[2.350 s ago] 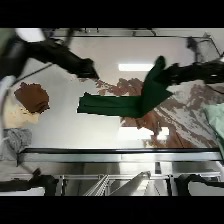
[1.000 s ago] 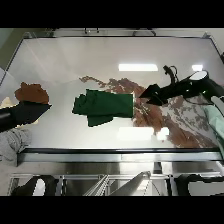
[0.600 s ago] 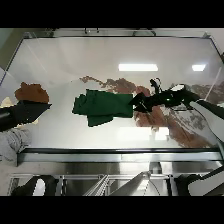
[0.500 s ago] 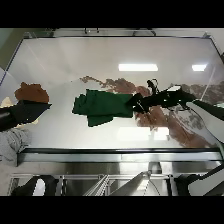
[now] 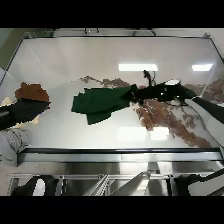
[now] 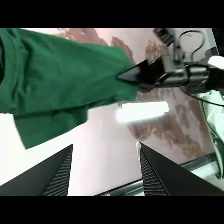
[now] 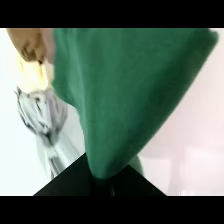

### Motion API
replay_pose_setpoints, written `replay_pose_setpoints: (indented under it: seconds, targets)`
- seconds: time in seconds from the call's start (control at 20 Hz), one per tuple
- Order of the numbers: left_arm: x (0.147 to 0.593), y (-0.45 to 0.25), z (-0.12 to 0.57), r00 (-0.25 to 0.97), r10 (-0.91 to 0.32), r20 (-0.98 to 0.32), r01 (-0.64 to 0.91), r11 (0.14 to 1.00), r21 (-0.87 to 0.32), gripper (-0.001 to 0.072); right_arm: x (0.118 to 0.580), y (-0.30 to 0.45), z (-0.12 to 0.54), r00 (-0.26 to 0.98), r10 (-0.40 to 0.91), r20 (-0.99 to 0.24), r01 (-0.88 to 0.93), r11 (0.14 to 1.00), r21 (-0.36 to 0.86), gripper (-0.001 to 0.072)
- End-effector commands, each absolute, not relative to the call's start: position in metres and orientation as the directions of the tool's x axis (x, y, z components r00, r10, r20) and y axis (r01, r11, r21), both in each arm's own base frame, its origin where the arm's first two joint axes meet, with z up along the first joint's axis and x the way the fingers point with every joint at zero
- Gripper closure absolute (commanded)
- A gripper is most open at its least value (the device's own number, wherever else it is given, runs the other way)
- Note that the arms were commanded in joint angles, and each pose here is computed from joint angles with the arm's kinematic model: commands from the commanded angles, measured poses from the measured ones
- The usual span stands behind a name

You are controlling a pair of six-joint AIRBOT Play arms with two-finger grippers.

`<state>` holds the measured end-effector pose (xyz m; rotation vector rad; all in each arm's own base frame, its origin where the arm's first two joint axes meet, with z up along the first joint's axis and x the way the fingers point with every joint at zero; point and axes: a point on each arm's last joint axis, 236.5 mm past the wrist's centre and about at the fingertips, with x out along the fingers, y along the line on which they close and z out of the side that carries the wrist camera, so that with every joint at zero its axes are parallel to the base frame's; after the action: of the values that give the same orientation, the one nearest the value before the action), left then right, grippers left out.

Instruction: Fold the shirts.

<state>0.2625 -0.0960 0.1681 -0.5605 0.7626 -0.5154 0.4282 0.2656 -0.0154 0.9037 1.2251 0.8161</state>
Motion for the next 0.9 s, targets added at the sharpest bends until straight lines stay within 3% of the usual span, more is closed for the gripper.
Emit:
replay_pose_setpoints:
  seconds: [0.0, 0.15, 0.25, 0.35, 0.4, 0.5, 0.55, 0.65, 0.85]
  targets:
    - [0.264, -0.095, 0.169, 0.623, -0.611, -0.489, 0.225, 0.738, -0.636, 0.0266, 0.462, 0.191, 0.054, 0.359, 0.828, -0.432, -0.069, 0.485, 0.872, 0.0692]
    - [0.269, -0.093, 0.161, 0.602, -0.621, -0.502, 0.204, 0.728, -0.655, 0.0266, 0.475, 0.024, 0.129, 0.642, 0.546, -0.538, 0.09, 0.644, 0.76, 0.0692]
    - [0.273, -0.092, 0.151, 0.574, -0.635, -0.517, 0.181, 0.714, -0.676, 0.0266, 0.436, -0.082, 0.171, 0.739, 0.334, -0.585, 0.272, 0.646, 0.713, 0.0692]
    - [0.275, -0.094, 0.139, 0.529, -0.659, -0.535, 0.165, 0.698, -0.697, 0.0266, 0.377, -0.153, 0.181, 0.736, 0.181, -0.652, 0.453, 0.585, 0.673, 0.0692]
    - [0.276, -0.098, 0.134, 0.504, -0.674, -0.54, 0.181, 0.694, -0.697, 0.0271, 0.339, -0.186, 0.172, 0.69, 0.102, -0.716, 0.566, 0.54, 0.623, 0.0692]
    - [0.278, -0.109, 0.124, 0.453, -0.703, -0.548, 0.199, 0.679, -0.707, 0.0477, 0.259, -0.235, 0.141, 0.504, -0.022, -0.864, 0.778, 0.446, 0.442, 0.0692]
    - [0.277, -0.118, 0.119, 0.414, -0.723, -0.553, 0.208, 0.667, -0.716, 0.0502, 0.214, -0.255, 0.123, 0.36, -0.072, -0.93, 0.871, 0.383, 0.308, 0.0692]
    - [0.275, -0.136, 0.109, 0.348, -0.752, -0.56, 0.224, 0.647, -0.729, 0.0502, 0.144, -0.281, 0.095, 0.127, -0.106, -0.986, 0.96, 0.263, 0.095, 0.0691]
    - [0.272, -0.171, 0.091, 0.242, -0.785, -0.57, 0.251, 0.619, -0.744, 0.0502, 0.087, -0.29, 0.029, -0.048, -0.012, -0.999, 0.983, 0.175, -0.05, 0.0691]
